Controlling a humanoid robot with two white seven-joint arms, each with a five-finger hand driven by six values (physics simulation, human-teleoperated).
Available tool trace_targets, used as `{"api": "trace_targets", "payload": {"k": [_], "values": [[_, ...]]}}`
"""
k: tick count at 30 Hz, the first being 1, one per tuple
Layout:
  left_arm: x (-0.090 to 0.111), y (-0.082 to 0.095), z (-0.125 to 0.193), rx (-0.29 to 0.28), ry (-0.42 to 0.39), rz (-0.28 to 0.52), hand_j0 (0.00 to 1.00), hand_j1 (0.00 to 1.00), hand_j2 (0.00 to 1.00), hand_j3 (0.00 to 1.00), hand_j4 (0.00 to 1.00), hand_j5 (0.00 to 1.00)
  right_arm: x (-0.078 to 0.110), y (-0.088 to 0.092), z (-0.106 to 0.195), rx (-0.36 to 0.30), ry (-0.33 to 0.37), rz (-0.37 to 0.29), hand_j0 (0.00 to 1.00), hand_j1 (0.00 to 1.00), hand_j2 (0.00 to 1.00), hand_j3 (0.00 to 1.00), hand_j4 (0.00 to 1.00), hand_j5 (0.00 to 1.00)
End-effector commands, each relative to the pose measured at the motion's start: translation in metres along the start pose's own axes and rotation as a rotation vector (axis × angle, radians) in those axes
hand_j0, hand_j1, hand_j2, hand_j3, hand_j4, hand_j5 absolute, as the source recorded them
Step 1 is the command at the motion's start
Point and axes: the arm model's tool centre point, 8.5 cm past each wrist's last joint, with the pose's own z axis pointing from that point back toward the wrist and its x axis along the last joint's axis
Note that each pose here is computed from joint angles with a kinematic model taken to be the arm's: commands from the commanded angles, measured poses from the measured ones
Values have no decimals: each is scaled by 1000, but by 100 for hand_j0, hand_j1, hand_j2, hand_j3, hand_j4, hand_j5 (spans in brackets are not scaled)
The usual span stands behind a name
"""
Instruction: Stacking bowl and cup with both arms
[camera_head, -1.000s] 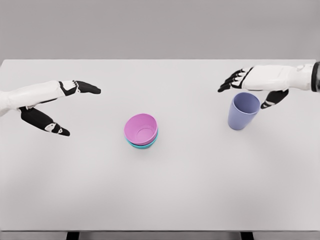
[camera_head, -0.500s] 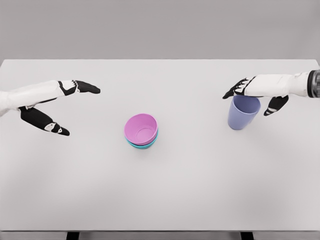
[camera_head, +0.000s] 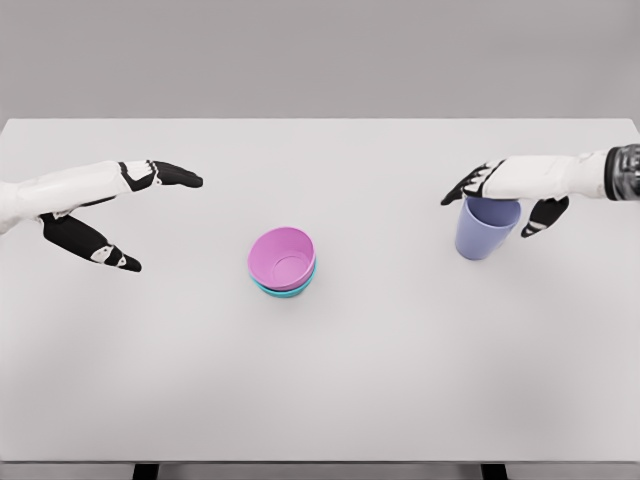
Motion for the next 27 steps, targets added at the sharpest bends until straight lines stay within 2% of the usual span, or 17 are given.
{"api": "trace_targets", "payload": {"k": [1, 4, 6, 11, 17, 22, 27], "values": [[0, 1, 0, 5, -1, 6, 100, 100, 100, 100, 100, 100, 1, 1, -1, 1, -3, -5, 97, 97, 97, 97, 97, 97], [0, 1, 0, 5, -1, 6, 100, 100, 100, 100, 100, 100, 1, 0, -1, 0, -4, -2, 91, 91, 91, 91, 91, 91], [0, 1, 0, 5, -2, 6, 100, 100, 100, 100, 100, 100, 2, -1, -1, -1, -7, 0, 83, 83, 83, 83, 83, 83], [0, 0, -1, 5, -5, 8, 100, 100, 100, 100, 100, 100, 2, -1, -1, -3, -7, -1, 69, 69, 69, 69, 69, 69], [1, 1, -1, 6, -5, 7, 100, 100, 100, 100, 100, 100, 3, -9, -6, -22, -15, 3, 67, 67, 67, 67, 67, 67], [1, 0, -1, 6, -7, 7, 100, 100, 100, 100, 100, 100, 8, -15, -14, -33, -34, 12, 60, 60, 60, 60, 60, 60], [1, 0, -1, 6, -7, 7, 100, 100, 100, 100, 100, 100, 9, -31, -8, -59, -29, 36, 60, 60, 60, 60, 60, 60]]}}
